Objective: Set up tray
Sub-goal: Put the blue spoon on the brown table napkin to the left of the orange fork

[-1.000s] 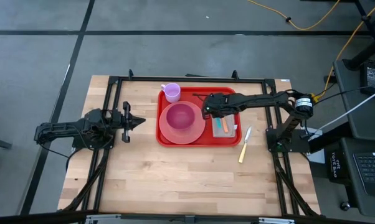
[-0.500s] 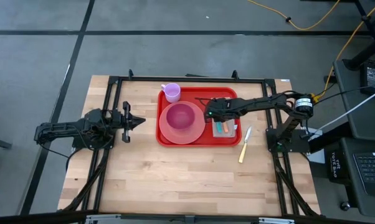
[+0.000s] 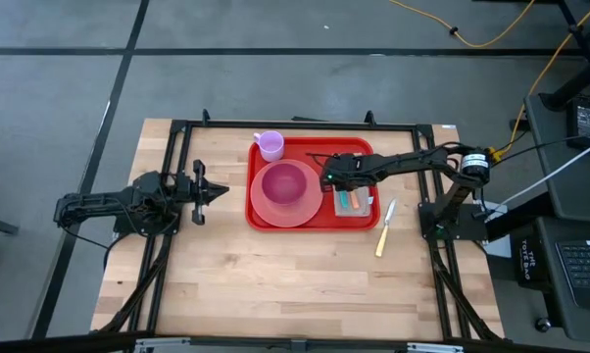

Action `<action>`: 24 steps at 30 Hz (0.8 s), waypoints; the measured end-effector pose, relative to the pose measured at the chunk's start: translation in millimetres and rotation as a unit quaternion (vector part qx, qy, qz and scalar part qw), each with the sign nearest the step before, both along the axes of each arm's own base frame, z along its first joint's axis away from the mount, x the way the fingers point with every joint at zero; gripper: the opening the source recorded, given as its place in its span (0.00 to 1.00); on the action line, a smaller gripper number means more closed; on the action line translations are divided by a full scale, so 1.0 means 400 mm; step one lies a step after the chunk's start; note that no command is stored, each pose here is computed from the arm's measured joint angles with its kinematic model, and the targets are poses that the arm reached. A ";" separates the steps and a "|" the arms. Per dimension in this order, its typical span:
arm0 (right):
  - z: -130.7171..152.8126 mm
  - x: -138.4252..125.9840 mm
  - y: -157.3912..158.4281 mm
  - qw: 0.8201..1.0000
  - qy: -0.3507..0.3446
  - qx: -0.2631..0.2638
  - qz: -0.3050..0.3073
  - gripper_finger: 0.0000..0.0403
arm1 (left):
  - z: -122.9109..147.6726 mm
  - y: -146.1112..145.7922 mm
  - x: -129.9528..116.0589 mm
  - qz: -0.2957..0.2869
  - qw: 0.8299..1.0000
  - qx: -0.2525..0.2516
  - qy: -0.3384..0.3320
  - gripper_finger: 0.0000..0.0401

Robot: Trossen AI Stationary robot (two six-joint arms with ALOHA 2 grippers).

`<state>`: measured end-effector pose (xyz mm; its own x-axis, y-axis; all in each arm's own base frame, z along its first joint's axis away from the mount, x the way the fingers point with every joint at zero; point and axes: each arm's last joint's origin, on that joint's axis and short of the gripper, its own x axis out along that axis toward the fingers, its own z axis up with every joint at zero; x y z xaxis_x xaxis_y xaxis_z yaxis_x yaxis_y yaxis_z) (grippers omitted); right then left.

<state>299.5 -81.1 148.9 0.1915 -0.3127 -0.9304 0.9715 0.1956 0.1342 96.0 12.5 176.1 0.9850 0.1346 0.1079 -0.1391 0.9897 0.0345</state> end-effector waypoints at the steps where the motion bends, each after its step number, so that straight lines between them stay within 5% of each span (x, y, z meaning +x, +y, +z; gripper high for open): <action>1: -0.005 0.002 -0.003 1.000 0.000 0.003 0.000 0.13 | 0.000 0.000 0.000 0.000 1.000 0.003 0.000 0.01; 24: -0.029 0.001 -0.026 1.000 0.013 0.026 -0.009 0.13 | 0.000 0.000 0.000 0.001 1.000 0.006 0.001 0.01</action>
<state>300.0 -91.6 137.2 0.1621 -0.2680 -0.9497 0.9781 0.1709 0.1187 96.0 12.5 176.0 0.9850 0.1350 0.1076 -0.1406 0.9890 0.0462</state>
